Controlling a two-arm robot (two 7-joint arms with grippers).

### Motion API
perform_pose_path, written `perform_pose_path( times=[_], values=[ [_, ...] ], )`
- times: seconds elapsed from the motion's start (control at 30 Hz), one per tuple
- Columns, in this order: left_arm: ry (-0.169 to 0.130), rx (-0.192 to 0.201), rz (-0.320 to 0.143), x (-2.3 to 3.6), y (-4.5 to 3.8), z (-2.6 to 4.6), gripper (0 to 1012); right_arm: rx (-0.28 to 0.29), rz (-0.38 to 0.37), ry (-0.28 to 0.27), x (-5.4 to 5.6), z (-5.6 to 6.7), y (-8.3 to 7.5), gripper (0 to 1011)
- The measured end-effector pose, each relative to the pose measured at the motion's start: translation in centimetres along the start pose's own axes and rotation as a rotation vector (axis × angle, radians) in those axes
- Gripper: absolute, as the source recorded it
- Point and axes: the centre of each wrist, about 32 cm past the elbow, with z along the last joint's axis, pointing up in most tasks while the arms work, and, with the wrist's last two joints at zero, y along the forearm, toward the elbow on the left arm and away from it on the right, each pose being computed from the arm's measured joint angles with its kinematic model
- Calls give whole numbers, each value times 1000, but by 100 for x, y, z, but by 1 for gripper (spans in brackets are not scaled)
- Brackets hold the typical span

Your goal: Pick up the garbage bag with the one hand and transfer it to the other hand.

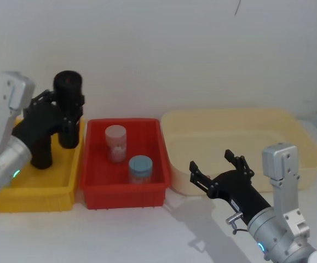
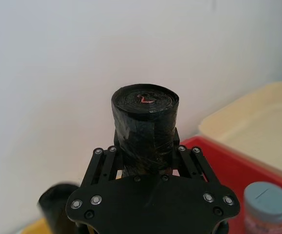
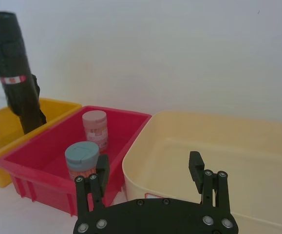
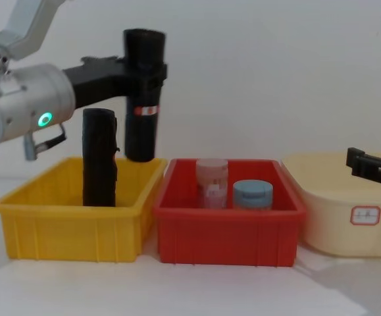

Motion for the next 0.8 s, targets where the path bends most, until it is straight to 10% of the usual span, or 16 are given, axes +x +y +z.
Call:
perform_pose_path(
  times=[0.8],
  values=[
    [28,-62,-352,-229,-745,269,475,0,0,0,0,0,0,1002]
  ],
)
